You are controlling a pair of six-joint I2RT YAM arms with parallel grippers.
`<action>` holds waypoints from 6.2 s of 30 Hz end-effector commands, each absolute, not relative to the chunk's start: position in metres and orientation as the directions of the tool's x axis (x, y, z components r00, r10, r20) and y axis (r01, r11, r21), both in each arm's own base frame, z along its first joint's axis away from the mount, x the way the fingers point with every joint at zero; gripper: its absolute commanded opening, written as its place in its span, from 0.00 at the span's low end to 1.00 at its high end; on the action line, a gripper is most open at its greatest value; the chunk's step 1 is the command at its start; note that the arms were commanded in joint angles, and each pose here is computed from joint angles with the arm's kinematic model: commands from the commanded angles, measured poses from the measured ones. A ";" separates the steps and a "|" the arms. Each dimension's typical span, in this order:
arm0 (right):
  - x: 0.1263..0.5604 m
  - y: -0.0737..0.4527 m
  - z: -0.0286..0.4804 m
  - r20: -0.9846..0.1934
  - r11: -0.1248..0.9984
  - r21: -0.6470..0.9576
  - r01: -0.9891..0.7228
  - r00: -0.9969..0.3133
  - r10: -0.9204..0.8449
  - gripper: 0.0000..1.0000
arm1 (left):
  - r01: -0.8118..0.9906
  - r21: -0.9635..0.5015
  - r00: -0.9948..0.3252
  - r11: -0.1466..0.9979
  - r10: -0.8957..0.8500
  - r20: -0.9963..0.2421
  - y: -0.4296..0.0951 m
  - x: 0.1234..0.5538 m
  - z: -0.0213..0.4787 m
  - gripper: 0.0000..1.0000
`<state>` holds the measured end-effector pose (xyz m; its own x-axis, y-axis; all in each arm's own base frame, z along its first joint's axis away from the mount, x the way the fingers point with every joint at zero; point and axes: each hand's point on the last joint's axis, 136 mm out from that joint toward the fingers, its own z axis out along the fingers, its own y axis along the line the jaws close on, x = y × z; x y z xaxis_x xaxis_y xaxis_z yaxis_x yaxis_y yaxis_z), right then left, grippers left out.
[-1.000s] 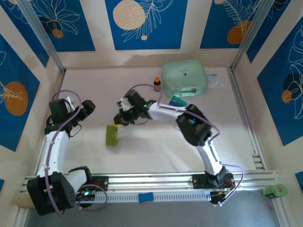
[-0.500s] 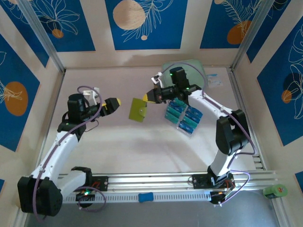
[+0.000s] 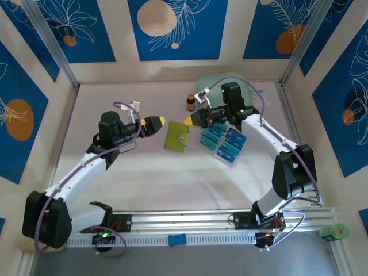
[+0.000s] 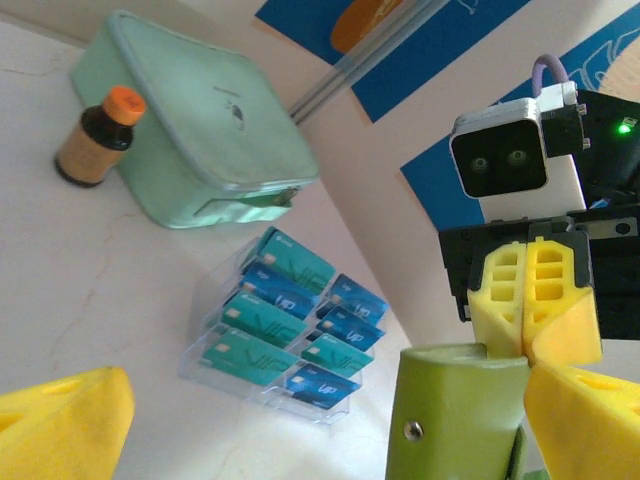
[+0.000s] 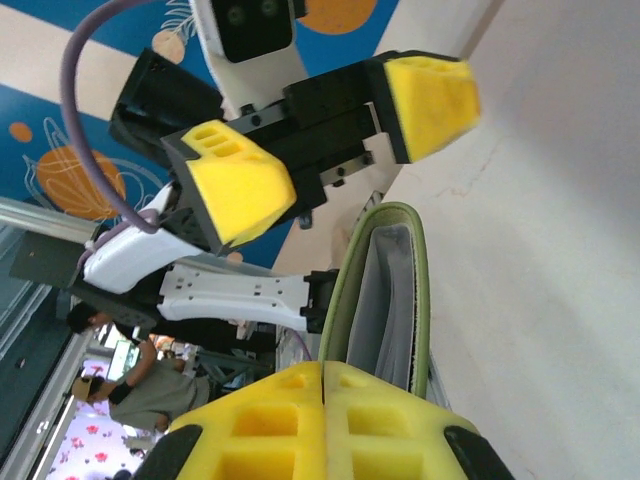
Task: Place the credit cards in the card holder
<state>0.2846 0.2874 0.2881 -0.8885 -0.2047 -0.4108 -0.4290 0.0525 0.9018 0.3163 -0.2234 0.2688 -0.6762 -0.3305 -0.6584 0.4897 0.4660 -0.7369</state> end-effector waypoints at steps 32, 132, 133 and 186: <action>0.276 0.291 0.305 -0.445 -0.042 0.893 -0.448 -0.863 -0.239 0.00 | 0.656 -0.719 -0.668 0.230 -0.269 -0.694 -0.282 0.279 0.293 0.67; 0.286 0.285 0.140 -0.410 0.821 0.527 -0.220 -0.912 0.018 0.26 | 0.337 -0.809 -0.603 0.481 -0.550 -0.578 -0.220 0.310 0.259 0.00; 0.283 0.286 0.151 -0.416 0.795 0.562 -0.229 -0.909 0.033 0.33 | 0.348 -0.818 -0.607 0.457 -0.555 -0.568 -0.222 0.311 0.262 0.00; 0.320 0.309 0.237 -0.278 0.146 0.958 -0.245 -0.918 0.283 0.39 | 0.440 -0.896 -0.697 -0.058 -0.652 -0.300 -0.239 0.340 0.314 0.00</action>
<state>0.3239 0.3059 0.2299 -0.9079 0.3054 -0.2870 -0.2307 0.2078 0.9506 0.3440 -0.2408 0.2842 -0.7201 -0.6386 -0.2715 0.3580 -0.0067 -0.9337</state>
